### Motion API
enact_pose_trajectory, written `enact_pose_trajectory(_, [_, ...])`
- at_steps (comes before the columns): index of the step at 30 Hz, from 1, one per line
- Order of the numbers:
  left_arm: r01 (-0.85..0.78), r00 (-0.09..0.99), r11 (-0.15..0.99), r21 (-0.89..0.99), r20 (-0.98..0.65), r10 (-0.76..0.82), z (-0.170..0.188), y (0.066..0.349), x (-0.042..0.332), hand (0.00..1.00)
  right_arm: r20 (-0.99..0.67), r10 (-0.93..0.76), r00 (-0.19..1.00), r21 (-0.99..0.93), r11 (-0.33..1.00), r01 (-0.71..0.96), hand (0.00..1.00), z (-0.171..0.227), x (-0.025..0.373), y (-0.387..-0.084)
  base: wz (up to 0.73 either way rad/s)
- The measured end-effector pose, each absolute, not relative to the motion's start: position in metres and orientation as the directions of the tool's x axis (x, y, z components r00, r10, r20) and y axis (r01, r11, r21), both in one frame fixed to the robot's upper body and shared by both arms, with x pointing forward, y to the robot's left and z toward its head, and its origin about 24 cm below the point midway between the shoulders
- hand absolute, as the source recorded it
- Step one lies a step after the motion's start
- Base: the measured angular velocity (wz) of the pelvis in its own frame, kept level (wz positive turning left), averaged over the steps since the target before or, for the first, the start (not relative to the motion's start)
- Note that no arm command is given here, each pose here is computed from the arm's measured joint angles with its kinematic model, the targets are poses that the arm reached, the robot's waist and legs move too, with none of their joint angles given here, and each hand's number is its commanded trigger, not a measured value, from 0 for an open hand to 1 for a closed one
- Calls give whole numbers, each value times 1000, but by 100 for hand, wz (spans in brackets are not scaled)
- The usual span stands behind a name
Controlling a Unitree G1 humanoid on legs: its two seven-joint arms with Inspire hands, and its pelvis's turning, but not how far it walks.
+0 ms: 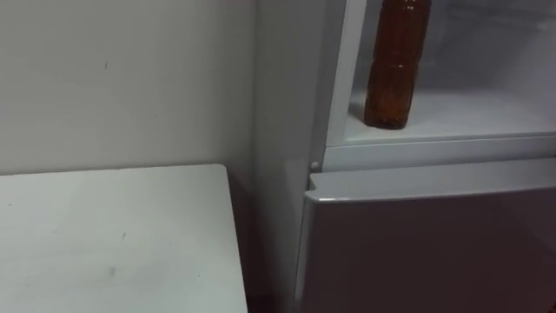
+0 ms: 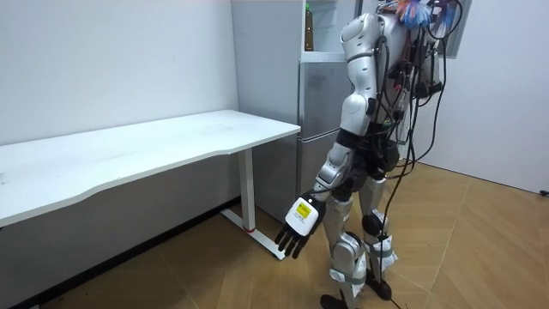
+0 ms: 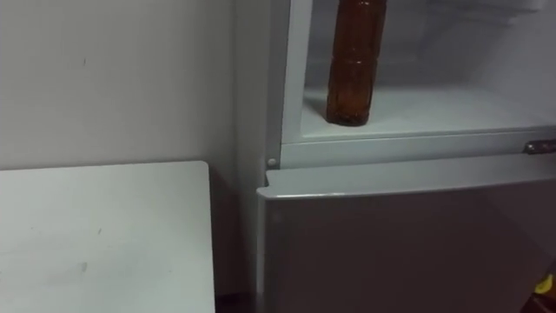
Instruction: Put the bottle in the upper fridge
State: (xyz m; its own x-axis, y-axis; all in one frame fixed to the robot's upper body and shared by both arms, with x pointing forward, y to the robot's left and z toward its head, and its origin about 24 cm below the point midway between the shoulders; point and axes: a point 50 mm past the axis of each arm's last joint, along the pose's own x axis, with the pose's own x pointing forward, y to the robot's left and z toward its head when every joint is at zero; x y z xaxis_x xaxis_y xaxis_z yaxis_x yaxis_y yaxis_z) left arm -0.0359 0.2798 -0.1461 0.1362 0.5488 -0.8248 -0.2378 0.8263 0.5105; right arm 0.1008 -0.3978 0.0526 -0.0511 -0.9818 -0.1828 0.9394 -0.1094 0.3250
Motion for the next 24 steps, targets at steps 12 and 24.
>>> enact_pose_trajectory(12, [-243, 131, 831, 501, -832, 540, -146, 282, -37, 0, 62, -984, -164, 412, -125, 902, 0, 109, 107, -400, 0])
enact_pose_trajectory(24, [-202, 112, 847, 493, -847, 519, -148, 280, -44, 0, 47, -981, -190, 409, -155, 899, 0, 114, 109, -396, 0])
